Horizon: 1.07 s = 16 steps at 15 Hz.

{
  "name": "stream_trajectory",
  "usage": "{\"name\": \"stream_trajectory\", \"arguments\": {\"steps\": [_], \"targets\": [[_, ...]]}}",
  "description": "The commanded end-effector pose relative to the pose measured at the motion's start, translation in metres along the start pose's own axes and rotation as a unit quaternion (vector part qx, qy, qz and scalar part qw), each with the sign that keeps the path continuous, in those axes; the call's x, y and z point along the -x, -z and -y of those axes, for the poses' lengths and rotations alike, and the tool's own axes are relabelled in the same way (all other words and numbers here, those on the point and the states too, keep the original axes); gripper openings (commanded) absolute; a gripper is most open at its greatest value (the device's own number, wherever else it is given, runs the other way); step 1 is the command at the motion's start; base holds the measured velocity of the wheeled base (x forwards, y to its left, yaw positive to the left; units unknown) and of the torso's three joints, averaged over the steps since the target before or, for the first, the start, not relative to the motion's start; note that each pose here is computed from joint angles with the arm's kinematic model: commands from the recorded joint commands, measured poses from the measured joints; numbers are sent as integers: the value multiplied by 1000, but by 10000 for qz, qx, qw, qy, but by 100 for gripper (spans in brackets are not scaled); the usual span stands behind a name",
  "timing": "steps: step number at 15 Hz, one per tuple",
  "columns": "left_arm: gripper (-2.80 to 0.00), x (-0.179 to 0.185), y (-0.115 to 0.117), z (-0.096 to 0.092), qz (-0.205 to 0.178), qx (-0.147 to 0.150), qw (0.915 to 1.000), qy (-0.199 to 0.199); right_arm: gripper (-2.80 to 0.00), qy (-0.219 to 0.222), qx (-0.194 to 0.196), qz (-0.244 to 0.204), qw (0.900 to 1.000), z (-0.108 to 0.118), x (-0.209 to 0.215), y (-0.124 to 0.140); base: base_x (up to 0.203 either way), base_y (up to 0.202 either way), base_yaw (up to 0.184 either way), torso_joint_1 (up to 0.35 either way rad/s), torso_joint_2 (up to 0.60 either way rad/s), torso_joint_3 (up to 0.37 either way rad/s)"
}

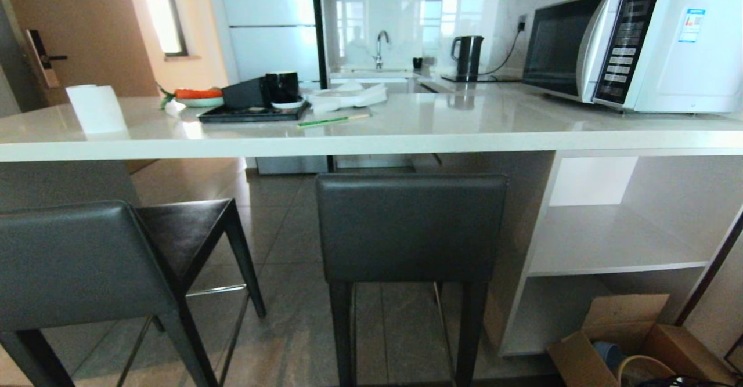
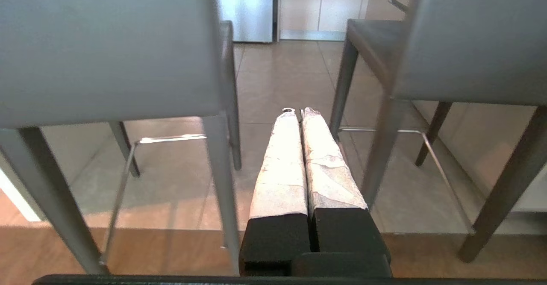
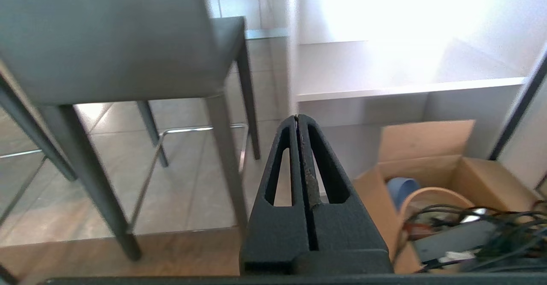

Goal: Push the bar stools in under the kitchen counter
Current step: Pull the gray chair out from under the dining table

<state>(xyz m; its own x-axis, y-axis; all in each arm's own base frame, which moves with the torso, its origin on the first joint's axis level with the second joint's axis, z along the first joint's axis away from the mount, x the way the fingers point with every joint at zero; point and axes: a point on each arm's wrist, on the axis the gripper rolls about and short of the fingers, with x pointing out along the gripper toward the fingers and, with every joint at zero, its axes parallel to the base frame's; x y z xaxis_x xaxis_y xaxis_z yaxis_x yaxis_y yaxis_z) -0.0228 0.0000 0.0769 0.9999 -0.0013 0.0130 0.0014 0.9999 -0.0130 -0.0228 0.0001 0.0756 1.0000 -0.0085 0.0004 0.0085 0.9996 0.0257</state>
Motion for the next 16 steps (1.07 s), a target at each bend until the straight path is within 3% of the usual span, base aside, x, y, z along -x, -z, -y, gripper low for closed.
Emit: {"name": "stream_trajectory", "arguments": {"steps": [1, 6, 16], "targets": [[-280, -1, 2, 0, -34, 4, 10000, -4, -280, -3, -2, -25, 10000, 0, 0, 1, 0, -191, 3, 0, 5, 7], [-280, -1, 2, 0, -26, 5, 10000, 1, -280, -2, 20, -18, 10000, 0, 0, 1, 0, -174, 1, 1, 5, 3], [-280, -1, 2, 0, -4, -4, 10000, -14, -280, -12, 44, 5, 10000, 0, 0, 1, 0, -6, 0, 0, 0, 1]]}}
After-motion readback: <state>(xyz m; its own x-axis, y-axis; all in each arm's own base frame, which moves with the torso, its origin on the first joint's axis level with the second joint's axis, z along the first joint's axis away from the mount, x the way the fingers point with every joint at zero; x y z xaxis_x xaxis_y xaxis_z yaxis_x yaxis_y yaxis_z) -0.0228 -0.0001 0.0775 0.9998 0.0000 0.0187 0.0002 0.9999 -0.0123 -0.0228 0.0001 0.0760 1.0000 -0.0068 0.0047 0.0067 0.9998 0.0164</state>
